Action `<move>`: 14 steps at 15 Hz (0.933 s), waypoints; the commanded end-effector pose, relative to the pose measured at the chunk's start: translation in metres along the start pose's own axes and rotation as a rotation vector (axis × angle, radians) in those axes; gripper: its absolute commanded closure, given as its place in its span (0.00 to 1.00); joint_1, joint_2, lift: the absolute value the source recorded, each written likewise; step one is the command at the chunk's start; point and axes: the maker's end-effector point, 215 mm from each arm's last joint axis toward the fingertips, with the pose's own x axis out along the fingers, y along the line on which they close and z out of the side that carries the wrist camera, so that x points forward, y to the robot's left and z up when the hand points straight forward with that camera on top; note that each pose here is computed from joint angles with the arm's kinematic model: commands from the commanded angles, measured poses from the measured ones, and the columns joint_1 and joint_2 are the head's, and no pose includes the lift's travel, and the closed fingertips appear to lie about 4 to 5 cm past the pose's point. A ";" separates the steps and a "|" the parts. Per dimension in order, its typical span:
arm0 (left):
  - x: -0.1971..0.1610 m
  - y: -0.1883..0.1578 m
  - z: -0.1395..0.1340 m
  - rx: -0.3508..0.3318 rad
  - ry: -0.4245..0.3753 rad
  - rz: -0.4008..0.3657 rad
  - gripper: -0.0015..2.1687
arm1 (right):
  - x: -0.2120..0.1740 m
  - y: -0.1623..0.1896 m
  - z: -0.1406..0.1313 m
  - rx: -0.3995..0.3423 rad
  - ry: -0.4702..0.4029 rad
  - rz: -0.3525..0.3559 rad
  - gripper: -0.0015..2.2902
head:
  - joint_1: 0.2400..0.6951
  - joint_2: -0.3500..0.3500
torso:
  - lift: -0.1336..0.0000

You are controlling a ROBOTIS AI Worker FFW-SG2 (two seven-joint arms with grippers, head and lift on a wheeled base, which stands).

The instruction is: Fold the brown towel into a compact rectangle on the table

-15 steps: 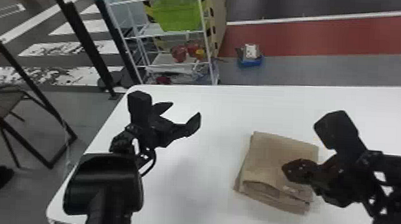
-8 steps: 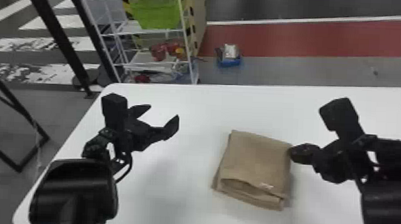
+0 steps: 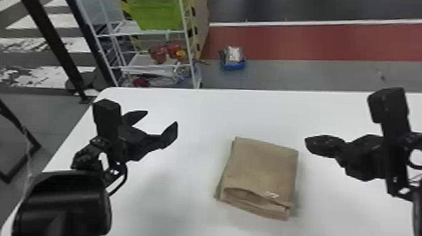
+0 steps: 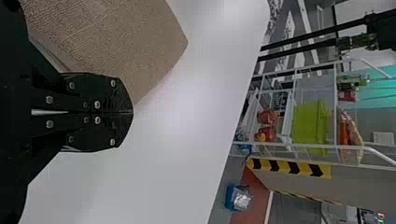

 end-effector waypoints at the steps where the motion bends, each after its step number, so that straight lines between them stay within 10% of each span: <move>1: 0.001 -0.003 0.002 0.001 -0.002 -0.003 0.02 | -0.001 0.008 0.001 0.007 -0.001 0.010 0.72 | 1.00 0.76 | 0.00; 9: -0.003 -0.001 -0.002 -0.008 -0.004 -0.001 0.02 | 0.050 0.017 -0.045 -0.069 0.143 0.008 0.72 | 1.00 0.80 | 0.00; 12: -0.012 0.002 0.002 -0.014 -0.026 0.009 0.02 | 0.024 0.015 -0.018 -0.028 0.044 0.002 0.72 | 1.00 0.80 | 0.00; 14: -0.024 0.000 0.004 -0.033 -0.047 0.008 0.02 | 0.000 0.015 -0.004 -0.001 -0.047 -0.028 0.52 | 1.00 0.81 | 0.00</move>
